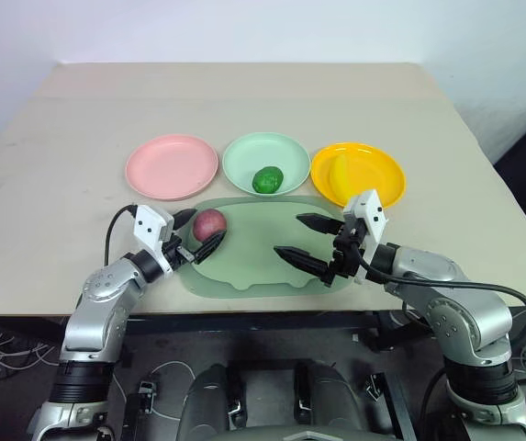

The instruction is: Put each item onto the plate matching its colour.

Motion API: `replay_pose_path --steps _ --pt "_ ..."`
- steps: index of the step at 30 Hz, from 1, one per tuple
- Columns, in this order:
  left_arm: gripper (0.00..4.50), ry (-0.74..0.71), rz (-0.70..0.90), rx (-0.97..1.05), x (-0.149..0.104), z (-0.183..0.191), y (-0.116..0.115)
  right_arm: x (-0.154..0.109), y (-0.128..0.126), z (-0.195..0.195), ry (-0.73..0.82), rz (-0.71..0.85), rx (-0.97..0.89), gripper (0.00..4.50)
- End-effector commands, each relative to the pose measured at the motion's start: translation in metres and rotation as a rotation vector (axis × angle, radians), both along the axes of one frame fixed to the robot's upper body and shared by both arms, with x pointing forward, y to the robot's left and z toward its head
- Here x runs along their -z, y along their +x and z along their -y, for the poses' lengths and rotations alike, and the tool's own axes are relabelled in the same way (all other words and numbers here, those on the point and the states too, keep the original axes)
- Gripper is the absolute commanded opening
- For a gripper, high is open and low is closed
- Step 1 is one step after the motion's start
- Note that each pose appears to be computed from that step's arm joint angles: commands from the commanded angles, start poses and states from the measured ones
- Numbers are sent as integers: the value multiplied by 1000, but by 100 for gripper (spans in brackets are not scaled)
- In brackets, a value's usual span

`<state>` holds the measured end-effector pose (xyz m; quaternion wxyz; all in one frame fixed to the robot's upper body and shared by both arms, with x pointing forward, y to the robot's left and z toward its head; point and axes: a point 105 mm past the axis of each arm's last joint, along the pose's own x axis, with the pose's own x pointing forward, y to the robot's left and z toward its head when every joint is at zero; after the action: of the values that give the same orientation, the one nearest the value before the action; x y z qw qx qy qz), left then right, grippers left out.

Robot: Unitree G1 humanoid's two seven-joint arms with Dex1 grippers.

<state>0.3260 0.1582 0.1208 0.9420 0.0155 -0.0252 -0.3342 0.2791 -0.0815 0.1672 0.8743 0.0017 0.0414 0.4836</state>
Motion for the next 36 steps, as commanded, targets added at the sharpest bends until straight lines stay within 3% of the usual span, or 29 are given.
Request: replay_pose_path --steps 1,5,11,15,22,27,36 --pt "450 6 47 26 -5 7 6 -8 0 3 -8 63 22 448" --pt "450 5 53 28 -1 9 14 -7 2 8 -13 66 39 448" --pt "307 6 41 45 1 9 13 -5 3 14 -21 71 54 450" --pt "306 -4 73 19 -8 4 11 -7 2 13 -7 88 46 450" --pt "306 -74 168 -129 -56 -16 12 -13 -2 7 49 146 28 450" --pt "306 -106 172 -317 -81 -44 32 -11 1 1 43 148 17 450" --pt "306 -36 56 -511 -63 -68 68 -10 9 -1 36 154 18 450"
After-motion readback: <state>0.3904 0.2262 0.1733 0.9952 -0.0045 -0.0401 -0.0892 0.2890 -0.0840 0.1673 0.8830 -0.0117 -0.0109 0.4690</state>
